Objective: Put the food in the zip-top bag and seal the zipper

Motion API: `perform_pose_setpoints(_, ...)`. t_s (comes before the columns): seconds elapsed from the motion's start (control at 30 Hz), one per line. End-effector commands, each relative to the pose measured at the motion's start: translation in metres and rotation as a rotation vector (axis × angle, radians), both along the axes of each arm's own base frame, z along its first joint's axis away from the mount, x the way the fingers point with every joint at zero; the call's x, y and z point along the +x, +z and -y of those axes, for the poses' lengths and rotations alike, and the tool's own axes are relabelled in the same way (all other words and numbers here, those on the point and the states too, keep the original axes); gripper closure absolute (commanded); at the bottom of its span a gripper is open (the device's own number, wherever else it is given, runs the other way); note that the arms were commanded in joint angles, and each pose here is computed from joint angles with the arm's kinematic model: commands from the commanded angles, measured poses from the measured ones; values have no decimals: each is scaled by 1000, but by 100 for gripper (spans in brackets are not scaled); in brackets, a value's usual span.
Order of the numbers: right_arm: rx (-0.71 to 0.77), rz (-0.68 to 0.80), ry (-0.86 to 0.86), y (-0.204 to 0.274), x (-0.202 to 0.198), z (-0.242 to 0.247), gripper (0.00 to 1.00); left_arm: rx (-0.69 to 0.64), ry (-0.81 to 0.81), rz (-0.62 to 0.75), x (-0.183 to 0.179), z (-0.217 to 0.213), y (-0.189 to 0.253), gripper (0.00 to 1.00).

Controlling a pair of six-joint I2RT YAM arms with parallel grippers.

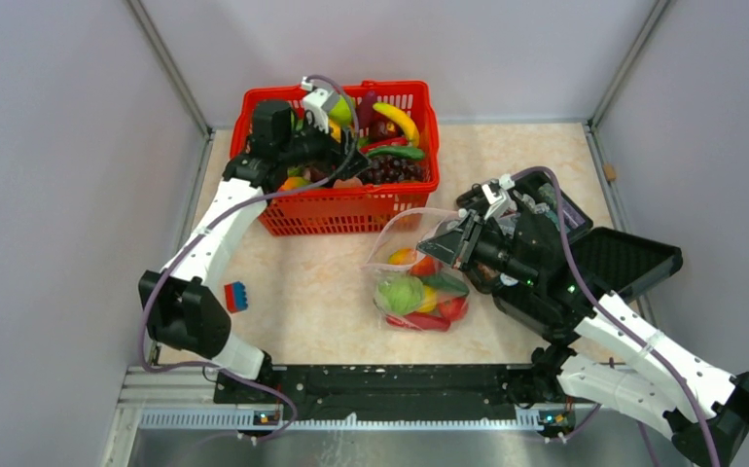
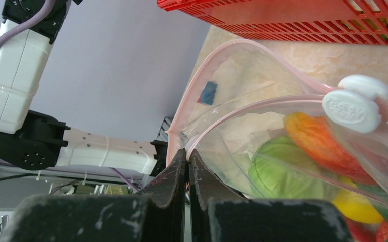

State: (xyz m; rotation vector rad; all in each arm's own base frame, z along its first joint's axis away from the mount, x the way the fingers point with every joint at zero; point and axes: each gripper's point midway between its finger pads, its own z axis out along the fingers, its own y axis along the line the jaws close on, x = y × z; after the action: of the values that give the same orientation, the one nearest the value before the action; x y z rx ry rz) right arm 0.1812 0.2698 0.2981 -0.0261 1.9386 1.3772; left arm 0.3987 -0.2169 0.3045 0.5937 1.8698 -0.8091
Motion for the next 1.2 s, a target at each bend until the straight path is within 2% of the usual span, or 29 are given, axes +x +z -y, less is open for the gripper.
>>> perform_pose_setpoints(0.0, 39, 43, -1, 22, -2, 0, 100, -20, -154, 24, -19, 25, 6, 10)
perform_pose_setpoints(0.1, 41, 44, -2, 23, -2, 0, 100, 18, -93, 18, -7, 24, -6, 10)
perform_pose_setpoints(0.23, 36, 43, 0, 22, -1, -1, 100, 34, -105, -17, 4, 36, -21, 10)
perform_pose_setpoints(0.33, 37, 41, 0, 21, -1, -2, 100, 123, -116, -38, 10, 46, -45, 11)
perform_pose_setpoints(0.43, 36, 39, -1, 20, -1, -1, 100, 201, -39, -62, 26, 46, -72, 14)
perform_pose_setpoints(0.6, 31, 34, -2, 19, -2, 0, 100, 223, -13, -101, 39, 47, -89, 34)
perform_pose_setpoints(0.67, 27, 31, -8, 18, -1, 1, 100, 214, -5, -94, 40, 47, -85, 53)
perform_pose_setpoints(0.73, 29, 33, -12, 18, -1, 2, 100, 199, 1, -69, 38, 46, -76, 67)
perform_pose_setpoints(1.17, 28, 29, -11, 15, -1, 1, 100, 140, 159, 132, 25, 11, -15, 87)
